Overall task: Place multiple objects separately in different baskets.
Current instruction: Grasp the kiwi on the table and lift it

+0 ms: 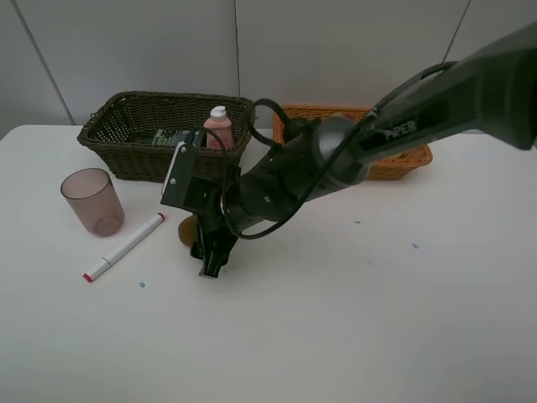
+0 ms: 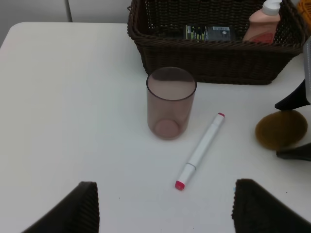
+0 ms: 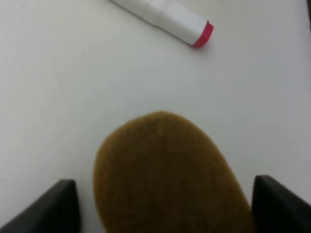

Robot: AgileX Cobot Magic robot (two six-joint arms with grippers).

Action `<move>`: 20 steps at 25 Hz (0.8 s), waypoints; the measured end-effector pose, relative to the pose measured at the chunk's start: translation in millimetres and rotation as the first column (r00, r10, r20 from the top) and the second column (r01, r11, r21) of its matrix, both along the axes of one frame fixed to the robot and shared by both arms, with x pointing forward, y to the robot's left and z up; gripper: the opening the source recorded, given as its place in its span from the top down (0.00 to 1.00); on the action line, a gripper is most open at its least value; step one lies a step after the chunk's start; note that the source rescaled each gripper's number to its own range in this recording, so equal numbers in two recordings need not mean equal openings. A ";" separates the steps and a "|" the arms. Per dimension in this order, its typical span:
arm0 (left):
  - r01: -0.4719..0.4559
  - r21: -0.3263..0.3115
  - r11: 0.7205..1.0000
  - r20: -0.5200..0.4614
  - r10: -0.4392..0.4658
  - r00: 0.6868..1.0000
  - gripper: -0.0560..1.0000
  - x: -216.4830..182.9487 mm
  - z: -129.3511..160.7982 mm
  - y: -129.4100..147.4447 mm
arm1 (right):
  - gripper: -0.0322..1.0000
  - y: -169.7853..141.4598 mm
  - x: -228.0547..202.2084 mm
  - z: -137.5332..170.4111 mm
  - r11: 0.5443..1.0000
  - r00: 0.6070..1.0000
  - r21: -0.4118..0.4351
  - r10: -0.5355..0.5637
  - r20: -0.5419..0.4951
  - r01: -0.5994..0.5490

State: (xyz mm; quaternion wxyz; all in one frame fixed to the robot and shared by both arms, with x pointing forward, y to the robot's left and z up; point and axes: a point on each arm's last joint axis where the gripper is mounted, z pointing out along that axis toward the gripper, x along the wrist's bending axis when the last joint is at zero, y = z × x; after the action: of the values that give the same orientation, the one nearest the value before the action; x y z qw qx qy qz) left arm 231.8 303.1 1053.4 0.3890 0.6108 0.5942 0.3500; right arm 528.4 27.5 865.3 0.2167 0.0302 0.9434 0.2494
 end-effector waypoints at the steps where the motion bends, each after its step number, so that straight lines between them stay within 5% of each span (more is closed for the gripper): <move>1: 0.000 0.000 1.000 0.000 0.000 1.000 0.24 0.0 0.0 0.0 | 0.52 0.0 0.0 0.0 1.000 1.000 0.001 -0.002 -0.001 0.002; 20: 0.000 0.000 1.000 0.000 0.000 1.000 0.24 0.0 0.0 0.0 | 0.52 -1.0 -0.3 16.3 1.000 1.000 0.009 -0.006 0.011 0.006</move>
State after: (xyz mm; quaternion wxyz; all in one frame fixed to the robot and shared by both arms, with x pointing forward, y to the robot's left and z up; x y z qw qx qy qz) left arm 231.8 303.1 1053.4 0.3890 0.6108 0.5942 0.3500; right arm 528.2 26.5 881.7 0.2222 0.0325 0.9410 0.2531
